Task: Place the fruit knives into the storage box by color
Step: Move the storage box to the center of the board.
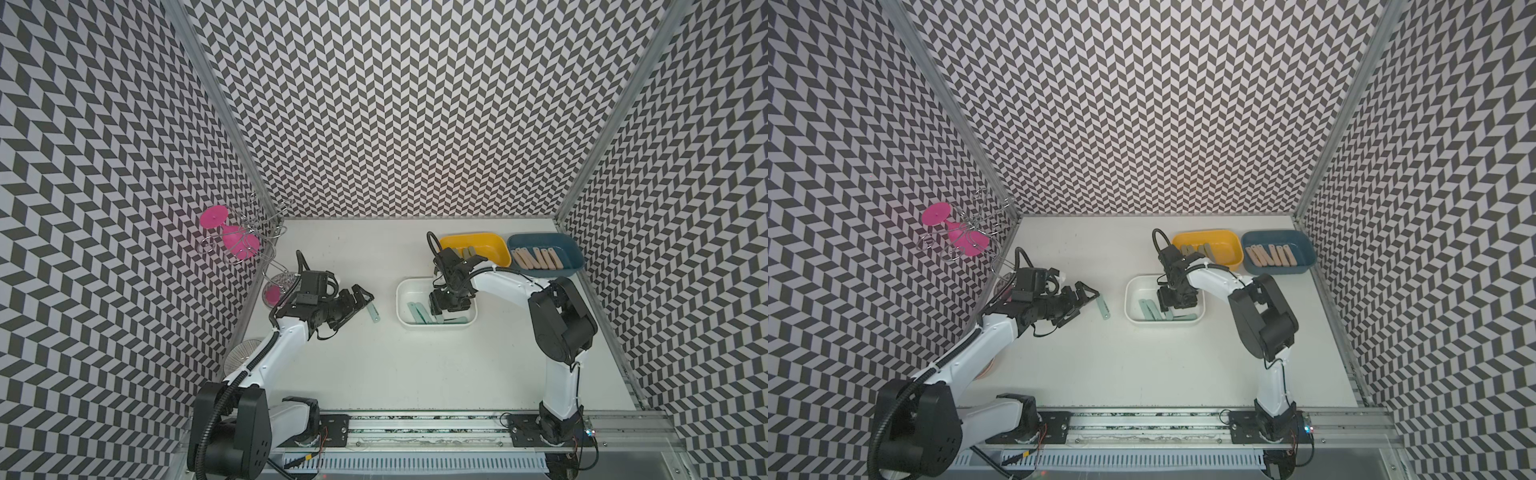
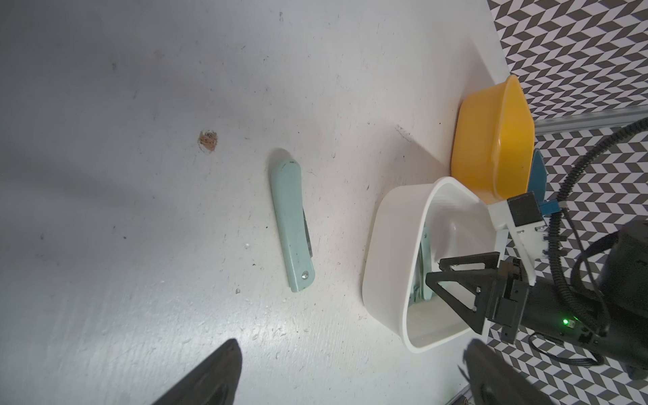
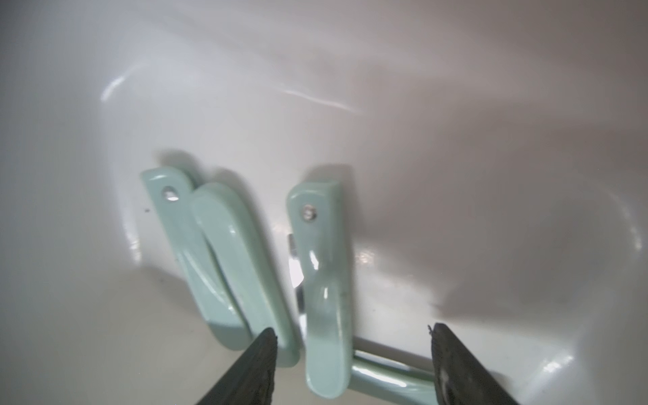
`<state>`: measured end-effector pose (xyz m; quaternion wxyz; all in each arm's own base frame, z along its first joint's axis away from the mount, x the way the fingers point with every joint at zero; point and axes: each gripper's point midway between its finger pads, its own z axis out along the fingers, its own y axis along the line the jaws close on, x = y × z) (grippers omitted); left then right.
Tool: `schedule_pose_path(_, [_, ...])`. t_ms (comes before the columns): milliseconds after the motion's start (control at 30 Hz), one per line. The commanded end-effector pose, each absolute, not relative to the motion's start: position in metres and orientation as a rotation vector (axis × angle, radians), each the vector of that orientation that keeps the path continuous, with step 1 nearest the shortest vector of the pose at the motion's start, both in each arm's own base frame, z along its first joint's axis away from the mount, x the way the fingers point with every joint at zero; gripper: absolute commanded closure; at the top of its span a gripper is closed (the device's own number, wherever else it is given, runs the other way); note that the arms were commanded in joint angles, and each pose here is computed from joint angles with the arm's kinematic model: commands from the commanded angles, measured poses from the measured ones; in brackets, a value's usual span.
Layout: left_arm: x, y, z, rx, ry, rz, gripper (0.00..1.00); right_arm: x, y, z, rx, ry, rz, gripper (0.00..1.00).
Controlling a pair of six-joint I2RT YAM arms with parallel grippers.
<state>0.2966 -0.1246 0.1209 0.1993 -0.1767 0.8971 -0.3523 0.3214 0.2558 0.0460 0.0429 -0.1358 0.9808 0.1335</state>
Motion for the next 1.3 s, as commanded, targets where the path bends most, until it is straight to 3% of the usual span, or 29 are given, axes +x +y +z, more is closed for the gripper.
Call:
schedule_pose_path(0, [0.308,-0.126,0.129,-0.459,2.472,-0.988,0.0,0.315,0.277,0.072,-0.501,2.947,0.577,0.33])
schedule_pose_path(567, [0.302,-0.124,0.123,-0.472,2.51,-0.98,0.0,0.203,0.26,0.06,-0.759,3.151,0.637,0.4])
schedule_pose_path(700, [0.298,-0.117,0.12,-0.501,2.522,-0.936,0.0,0.221,0.251,0.074,-0.642,3.106,0.551,0.38])
schedule_pose_path(900, [0.302,-0.11,0.12,-0.538,2.522,-0.905,0.0,0.264,0.262,0.1,-0.488,3.006,0.657,0.33])
schedule_pose_path(1167, [0.303,-0.109,0.115,-0.58,2.553,-0.89,0.0,0.249,0.261,0.082,-0.585,3.094,0.671,0.38])
schedule_pose_path(1267, [0.301,-0.108,0.114,-0.592,2.561,-0.884,0.0,0.245,0.252,0.075,-0.61,3.123,0.561,0.36])
